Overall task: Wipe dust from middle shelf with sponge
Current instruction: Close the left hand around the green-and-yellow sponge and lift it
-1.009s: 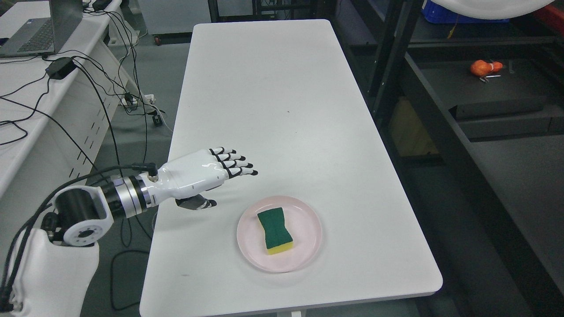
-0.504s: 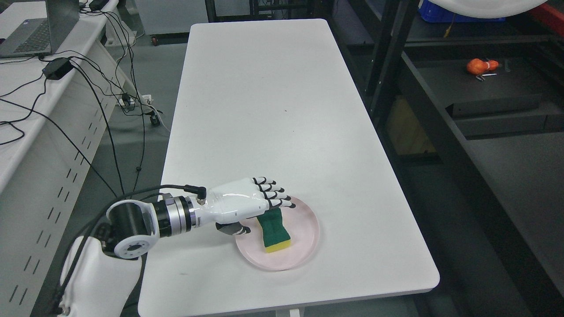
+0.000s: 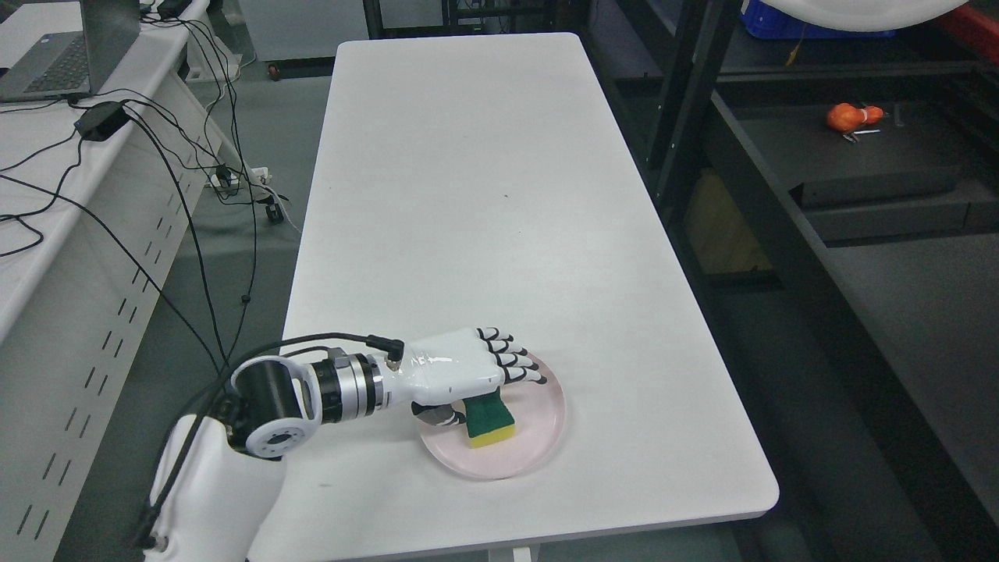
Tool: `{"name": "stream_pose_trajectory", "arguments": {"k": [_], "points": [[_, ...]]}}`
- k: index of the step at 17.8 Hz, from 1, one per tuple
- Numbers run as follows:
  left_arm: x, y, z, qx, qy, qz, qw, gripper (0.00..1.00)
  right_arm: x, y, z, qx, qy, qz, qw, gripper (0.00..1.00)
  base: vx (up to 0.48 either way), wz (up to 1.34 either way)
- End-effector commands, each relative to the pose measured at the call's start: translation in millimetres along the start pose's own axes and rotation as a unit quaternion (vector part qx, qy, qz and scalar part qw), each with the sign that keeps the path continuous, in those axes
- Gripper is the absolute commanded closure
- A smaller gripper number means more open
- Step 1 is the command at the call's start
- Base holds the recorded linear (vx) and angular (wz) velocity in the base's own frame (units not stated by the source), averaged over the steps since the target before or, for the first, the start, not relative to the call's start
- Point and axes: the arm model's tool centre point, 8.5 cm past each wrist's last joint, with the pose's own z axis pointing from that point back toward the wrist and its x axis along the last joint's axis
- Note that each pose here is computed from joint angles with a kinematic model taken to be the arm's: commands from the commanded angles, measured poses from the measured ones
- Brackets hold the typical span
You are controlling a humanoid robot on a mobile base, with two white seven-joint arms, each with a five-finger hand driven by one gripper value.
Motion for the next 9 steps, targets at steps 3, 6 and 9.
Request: {"name": "stream_pose_trajectory", "arguments": {"k": [3, 6, 9], "points": [[14.1, -22.0, -38.7, -0.034, -0.027, 0.034, 0.998, 0.09, 1.9, -10.0, -0.7, -0.007, 0.025, 0.002, 1.0, 0.0, 0.0, 0.0], [17.5, -22.9, -42.6, -0.037, -0.033, 0.036, 0.998, 0.19, 1.9, -10.0, -0.7, -0.007, 0.025, 0.002, 1.0, 0.0, 0.0, 0.0], [16.1, -23.3, -41.2, -0.037, -0.031, 0.037, 0.998, 0.28, 1.9, -10.1, -0.7, -0.008, 0.025, 0.002, 1.0, 0.0, 0.0, 0.0]]}}
